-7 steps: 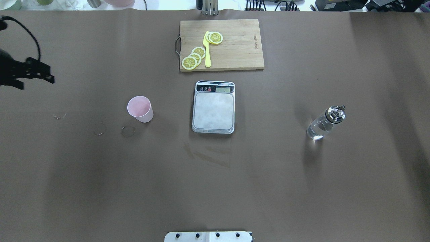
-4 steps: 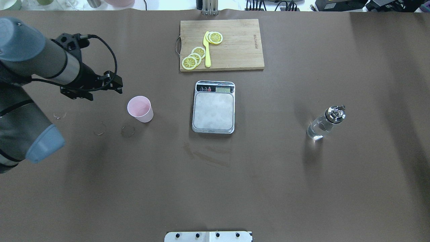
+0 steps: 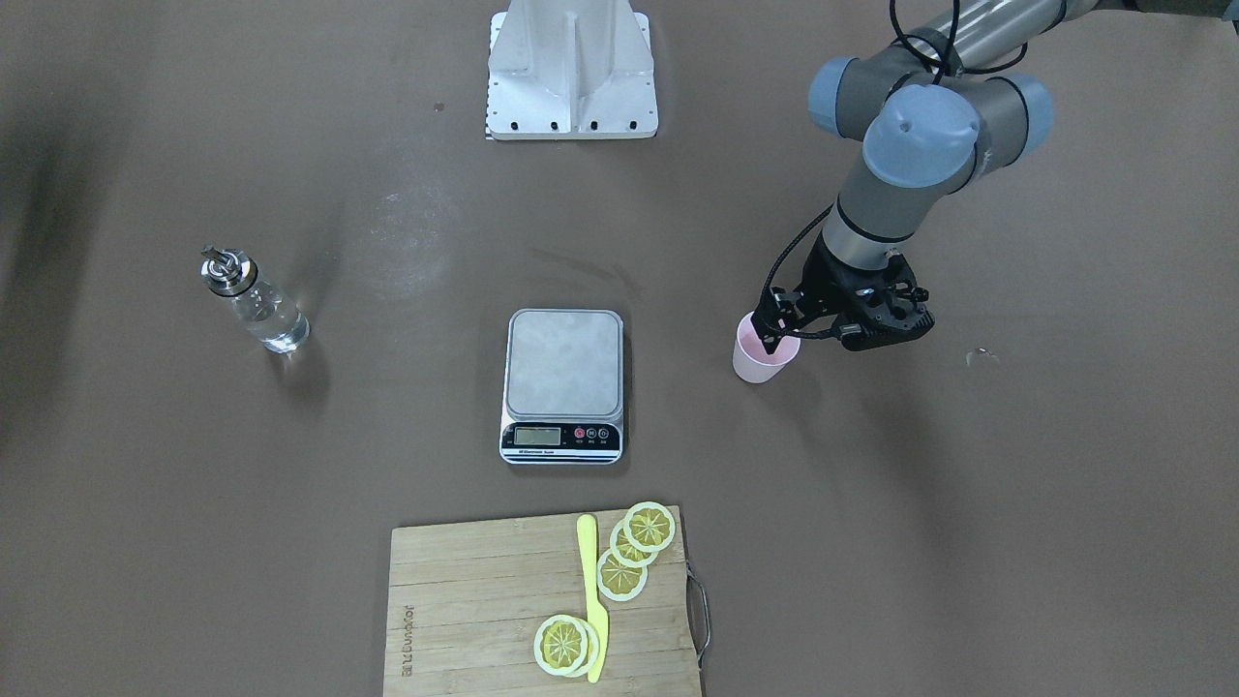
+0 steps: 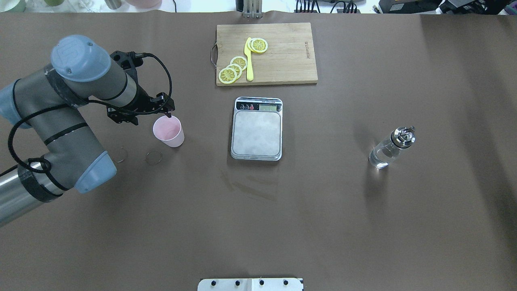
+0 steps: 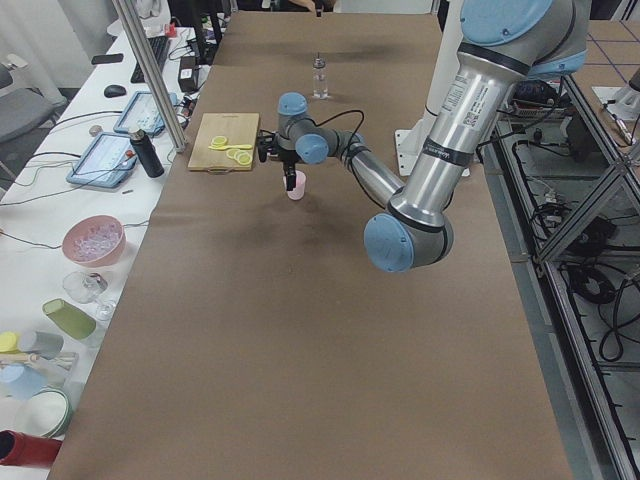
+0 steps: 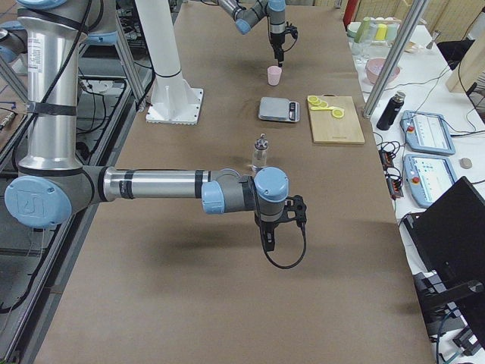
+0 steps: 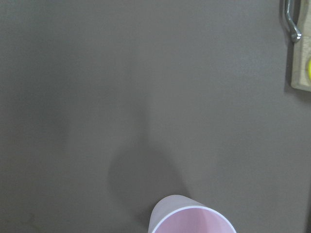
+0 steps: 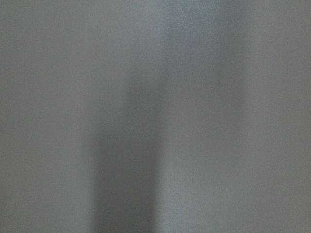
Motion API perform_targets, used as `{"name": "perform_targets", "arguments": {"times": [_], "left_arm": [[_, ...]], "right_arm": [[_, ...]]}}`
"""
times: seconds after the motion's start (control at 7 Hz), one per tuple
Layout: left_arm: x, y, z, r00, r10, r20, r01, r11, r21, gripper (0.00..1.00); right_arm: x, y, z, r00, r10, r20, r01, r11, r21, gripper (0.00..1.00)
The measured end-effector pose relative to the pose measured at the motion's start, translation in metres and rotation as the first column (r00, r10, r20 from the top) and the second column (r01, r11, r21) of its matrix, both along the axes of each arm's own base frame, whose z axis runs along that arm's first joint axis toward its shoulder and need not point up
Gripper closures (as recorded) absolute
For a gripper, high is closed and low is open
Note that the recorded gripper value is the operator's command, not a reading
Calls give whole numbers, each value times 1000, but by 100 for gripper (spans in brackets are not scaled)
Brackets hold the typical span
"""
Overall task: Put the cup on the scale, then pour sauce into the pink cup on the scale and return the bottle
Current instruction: 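Reach the left gripper to the pink cup and grasp its rim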
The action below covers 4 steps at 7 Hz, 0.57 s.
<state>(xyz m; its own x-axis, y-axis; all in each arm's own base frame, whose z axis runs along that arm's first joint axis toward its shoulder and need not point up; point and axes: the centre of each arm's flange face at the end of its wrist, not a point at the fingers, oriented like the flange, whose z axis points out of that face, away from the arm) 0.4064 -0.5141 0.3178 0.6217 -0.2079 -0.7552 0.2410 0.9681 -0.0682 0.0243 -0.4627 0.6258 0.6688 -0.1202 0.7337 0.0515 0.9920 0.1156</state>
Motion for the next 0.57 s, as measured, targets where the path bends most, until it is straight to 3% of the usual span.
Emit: {"name": "perform_targets", "arguments": {"times": [0.43, 0.57], "left_arm": [[14, 8, 7, 1000, 24, 11, -24, 1000, -8, 15], [20, 12, 9, 999, 35, 15, -35, 999, -12, 25]], "right_arm": [[-1, 0, -1, 1000, -1, 5, 1, 1000, 0, 0], [-1, -1, -1, 1000, -2, 5, 2, 1000, 1, 0]]}}
